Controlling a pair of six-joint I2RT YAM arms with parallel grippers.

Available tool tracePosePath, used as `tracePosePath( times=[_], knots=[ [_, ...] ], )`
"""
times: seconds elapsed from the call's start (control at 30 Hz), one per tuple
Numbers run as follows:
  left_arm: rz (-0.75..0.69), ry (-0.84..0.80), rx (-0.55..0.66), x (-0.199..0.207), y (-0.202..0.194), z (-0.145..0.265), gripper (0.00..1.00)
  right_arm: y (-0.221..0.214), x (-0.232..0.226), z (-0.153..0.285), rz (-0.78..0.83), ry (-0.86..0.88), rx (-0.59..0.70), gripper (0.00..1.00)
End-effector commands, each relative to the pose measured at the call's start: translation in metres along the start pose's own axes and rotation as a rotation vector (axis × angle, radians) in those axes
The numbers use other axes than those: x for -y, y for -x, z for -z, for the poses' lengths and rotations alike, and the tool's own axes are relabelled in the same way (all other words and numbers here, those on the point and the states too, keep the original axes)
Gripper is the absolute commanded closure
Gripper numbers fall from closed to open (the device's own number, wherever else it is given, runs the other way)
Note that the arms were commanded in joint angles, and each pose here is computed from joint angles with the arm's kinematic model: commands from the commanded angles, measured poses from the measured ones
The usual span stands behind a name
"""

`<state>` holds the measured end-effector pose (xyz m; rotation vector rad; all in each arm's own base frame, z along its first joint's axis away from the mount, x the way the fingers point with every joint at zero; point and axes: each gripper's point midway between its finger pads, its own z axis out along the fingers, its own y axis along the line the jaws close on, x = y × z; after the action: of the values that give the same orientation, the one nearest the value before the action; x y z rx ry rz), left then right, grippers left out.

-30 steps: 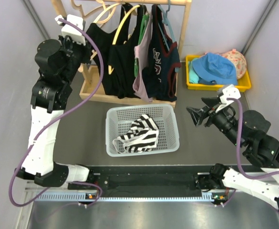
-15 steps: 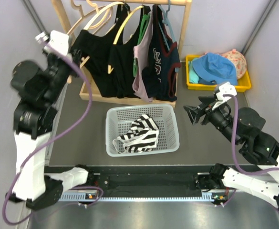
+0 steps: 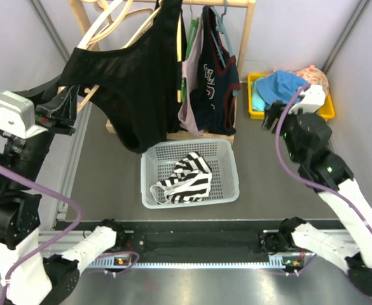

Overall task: Remove the tank top from the hanger
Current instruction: Pick up the hanger from the clothesline.

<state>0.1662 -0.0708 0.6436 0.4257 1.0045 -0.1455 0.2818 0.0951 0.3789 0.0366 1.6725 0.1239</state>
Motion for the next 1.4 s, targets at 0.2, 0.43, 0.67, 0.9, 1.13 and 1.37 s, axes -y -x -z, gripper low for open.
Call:
tracePosePath(
  times=[0.2, 0.43, 0.67, 0.9, 1.13, 1.37],
  knots=[
    [-0.063, 0.037, 0.217, -0.015, 0.077, 0.008, 1.0, -0.022, -0.023, -0.109, -0.14, 0.158, -0.039, 0.28],
    [-0.083, 0.061, 0.268, -0.019, 0.099, 0.018, 1.0, -0.039, -0.043, -0.164, -0.079, 0.197, -0.098, 0.28],
    [-0.085, 0.077, 0.305, -0.023, 0.115, 0.022, 1.0, -0.034, -0.056, -0.22, -0.05, 0.188, -0.083, 0.29],
    [-0.09, 0.099, 0.338, -0.026, 0.132, 0.03, 1.0, -0.043, -0.057, -0.265, -0.032, 0.131, -0.072, 0.44],
    [-0.119, 0.123, 0.366, -0.029, 0.143, 0.039, 1.0, -0.069, -0.044, -0.276, 0.036, 0.083, -0.113, 0.96],
    [-0.104, 0.108, 0.341, -0.028, 0.13, 0.024, 1.0, -0.089, -0.022, -0.275, -0.029, 0.203, -0.197, 1.0]
  ],
)
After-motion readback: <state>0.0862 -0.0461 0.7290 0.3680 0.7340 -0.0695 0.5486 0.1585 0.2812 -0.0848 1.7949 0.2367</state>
